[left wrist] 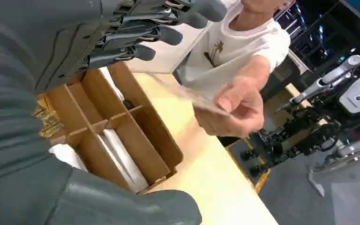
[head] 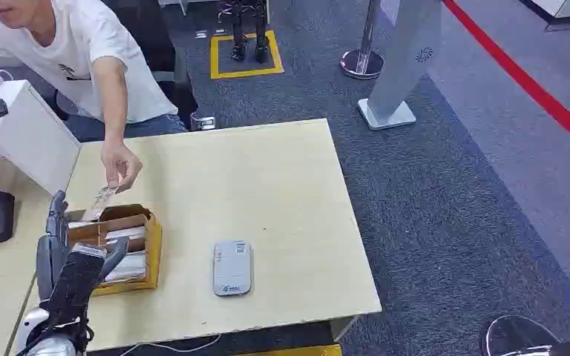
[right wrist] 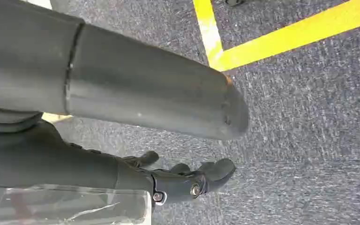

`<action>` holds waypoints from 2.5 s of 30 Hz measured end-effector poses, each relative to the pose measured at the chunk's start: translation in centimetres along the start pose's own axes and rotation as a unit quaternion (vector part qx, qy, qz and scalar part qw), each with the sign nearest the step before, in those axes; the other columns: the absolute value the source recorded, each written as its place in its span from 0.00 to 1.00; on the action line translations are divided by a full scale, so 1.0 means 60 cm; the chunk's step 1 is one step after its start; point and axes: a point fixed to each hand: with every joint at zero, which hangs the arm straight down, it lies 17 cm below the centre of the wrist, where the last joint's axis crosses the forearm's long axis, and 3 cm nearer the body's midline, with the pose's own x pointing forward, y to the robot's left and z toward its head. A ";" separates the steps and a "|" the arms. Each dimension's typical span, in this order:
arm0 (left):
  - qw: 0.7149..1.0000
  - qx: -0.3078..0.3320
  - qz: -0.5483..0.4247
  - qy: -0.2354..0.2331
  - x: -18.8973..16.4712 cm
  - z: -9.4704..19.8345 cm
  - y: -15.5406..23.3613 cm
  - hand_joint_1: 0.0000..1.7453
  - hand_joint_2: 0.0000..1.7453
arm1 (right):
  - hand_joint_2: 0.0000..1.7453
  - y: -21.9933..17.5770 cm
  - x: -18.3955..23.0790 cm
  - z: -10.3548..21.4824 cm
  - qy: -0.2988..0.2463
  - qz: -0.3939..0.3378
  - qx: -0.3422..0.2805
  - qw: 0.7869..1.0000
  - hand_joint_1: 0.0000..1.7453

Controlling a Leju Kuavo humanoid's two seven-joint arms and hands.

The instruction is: Pass the card to the sensor for recognition and then transmit it.

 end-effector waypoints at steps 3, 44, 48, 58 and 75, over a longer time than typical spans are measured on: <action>1.000 -0.002 -0.004 0.001 -0.002 0.002 -0.002 0.00 1.00 | 0.00 0.002 -0.006 0.001 0.005 0.007 0.001 1.000 0.00; 0.868 -0.094 -0.485 0.055 -0.099 -0.071 0.090 1.00 1.00 | 0.00 0.034 -0.021 0.011 0.013 0.105 0.027 0.994 0.00; 0.869 -0.094 -0.483 0.054 -0.105 -0.061 0.090 1.00 1.00 | 0.00 0.034 -0.022 0.011 0.013 0.106 0.026 0.994 0.00; 0.869 -0.097 -0.482 0.056 -0.112 -0.053 0.089 1.00 1.00 | 0.00 0.035 -0.023 0.012 0.014 0.108 0.027 0.994 0.00; 0.871 -0.102 -0.477 0.054 -0.113 -0.049 0.083 1.00 1.00 | 0.00 0.037 -0.020 0.012 0.010 0.121 0.028 0.992 0.00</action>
